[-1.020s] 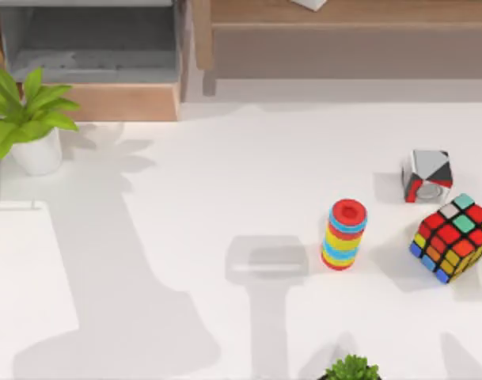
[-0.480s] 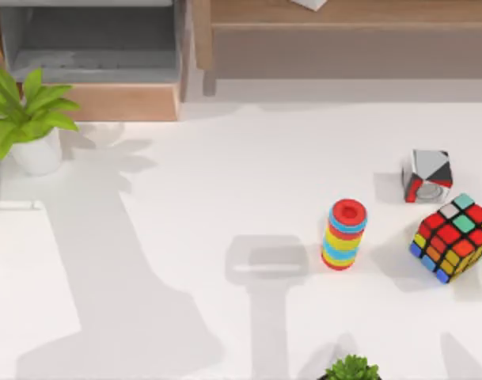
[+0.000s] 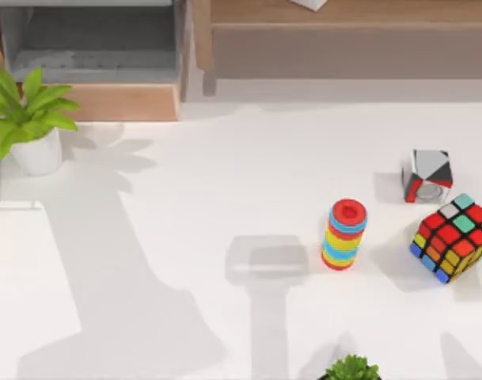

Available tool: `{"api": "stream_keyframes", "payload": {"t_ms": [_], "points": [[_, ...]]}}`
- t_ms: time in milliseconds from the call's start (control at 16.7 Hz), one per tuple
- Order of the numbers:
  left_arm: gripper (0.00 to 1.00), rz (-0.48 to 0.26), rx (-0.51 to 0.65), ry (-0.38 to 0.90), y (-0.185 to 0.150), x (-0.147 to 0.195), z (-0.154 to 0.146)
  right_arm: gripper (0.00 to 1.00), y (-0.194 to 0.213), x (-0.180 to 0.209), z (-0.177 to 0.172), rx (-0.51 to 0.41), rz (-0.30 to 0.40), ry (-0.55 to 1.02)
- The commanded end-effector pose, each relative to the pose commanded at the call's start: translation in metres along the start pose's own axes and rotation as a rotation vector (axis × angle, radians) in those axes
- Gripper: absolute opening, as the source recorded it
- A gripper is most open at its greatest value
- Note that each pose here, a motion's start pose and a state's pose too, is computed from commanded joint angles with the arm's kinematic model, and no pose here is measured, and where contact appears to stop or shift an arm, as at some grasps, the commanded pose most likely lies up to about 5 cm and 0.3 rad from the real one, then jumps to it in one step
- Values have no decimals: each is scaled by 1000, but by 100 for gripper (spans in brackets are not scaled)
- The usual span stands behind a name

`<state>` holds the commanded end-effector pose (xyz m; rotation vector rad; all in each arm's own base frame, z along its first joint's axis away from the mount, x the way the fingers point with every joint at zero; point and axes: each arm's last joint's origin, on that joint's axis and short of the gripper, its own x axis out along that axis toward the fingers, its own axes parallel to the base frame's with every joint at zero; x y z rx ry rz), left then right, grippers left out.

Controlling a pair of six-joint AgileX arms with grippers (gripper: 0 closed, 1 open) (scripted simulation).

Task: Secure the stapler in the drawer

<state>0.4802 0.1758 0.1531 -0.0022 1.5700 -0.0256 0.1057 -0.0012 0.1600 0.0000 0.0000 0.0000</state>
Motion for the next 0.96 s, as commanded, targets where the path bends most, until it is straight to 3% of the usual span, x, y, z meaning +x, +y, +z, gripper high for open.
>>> {"api": "stream_keyframes", "payload": {"t_ms": [600,960], "points": [[98,0,0,0,0,0,0,100,0,0,0,0,0,0],[100,0,0,0,0,0,0,100,0,0,0,0,0,0]]}}
